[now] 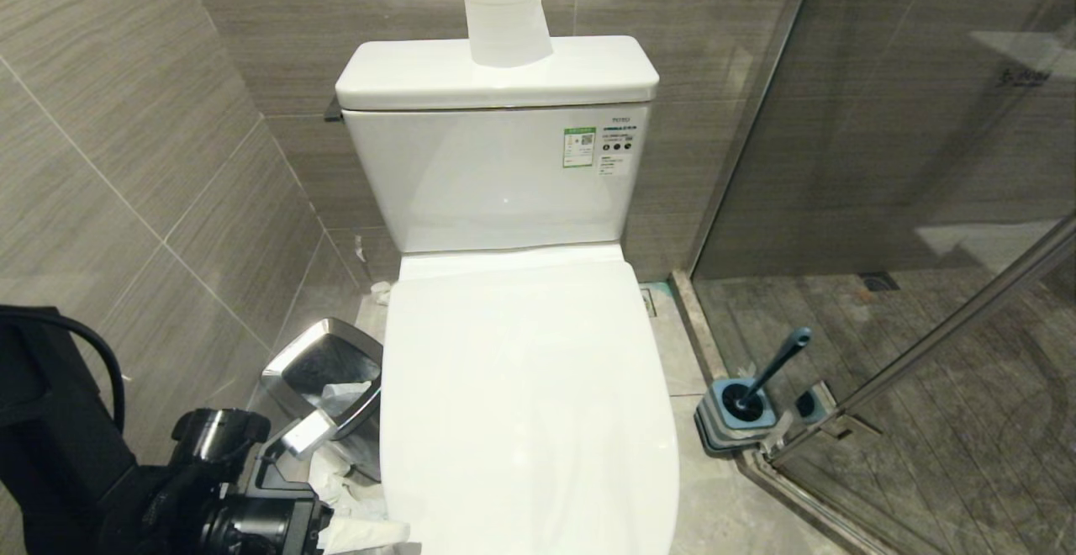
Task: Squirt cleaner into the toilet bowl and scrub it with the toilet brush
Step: Use the left hand to lift the toilet lid slightly
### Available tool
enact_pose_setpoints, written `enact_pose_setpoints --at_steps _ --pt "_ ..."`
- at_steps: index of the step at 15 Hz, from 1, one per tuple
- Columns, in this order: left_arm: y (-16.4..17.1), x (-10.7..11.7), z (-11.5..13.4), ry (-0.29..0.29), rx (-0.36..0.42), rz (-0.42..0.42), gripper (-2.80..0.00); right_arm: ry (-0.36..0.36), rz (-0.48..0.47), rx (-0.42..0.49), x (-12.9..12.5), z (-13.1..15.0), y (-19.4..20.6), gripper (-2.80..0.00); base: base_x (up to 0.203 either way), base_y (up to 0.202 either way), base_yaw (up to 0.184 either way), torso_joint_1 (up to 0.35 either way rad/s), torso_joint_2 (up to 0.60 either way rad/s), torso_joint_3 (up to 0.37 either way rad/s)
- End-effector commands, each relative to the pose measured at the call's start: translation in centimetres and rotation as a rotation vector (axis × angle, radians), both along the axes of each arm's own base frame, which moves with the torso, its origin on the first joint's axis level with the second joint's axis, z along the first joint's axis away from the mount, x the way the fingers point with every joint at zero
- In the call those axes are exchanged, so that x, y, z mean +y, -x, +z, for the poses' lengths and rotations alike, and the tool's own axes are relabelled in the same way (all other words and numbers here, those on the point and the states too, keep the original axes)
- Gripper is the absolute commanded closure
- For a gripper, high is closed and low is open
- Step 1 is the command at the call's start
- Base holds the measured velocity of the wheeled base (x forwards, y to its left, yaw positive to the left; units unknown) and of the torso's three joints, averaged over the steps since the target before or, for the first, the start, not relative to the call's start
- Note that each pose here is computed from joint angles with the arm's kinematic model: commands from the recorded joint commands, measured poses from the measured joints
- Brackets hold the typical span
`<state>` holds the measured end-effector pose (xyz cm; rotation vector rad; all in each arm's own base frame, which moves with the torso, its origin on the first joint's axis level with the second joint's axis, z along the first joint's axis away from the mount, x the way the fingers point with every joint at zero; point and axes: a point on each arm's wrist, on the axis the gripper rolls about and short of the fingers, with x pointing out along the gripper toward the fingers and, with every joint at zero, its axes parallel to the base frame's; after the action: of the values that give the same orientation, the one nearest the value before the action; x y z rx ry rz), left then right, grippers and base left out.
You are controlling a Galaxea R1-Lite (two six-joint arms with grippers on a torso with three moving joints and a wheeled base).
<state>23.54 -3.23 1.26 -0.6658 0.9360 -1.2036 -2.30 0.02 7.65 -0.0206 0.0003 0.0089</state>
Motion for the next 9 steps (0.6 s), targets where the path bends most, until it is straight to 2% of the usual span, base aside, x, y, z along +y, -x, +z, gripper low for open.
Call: enact_pose_setpoints --at_steps 1,9 --pt "-0.1 0.04 0.03 0.007 -0.009 -0.002 -2.8 0.001 0.0 0.0 0.0 0.0 0.0 0.0 0.0 0.0 0.0 0.0 0.0 0.0" --pt "-0.33 -0.27 0.9 0.025 -0.064 -0.024 -2.8 0.001 0.0 0.0 0.0 0.0 0.0 0.0 0.0 0.0 0.0 0.0 0.0 0.0"
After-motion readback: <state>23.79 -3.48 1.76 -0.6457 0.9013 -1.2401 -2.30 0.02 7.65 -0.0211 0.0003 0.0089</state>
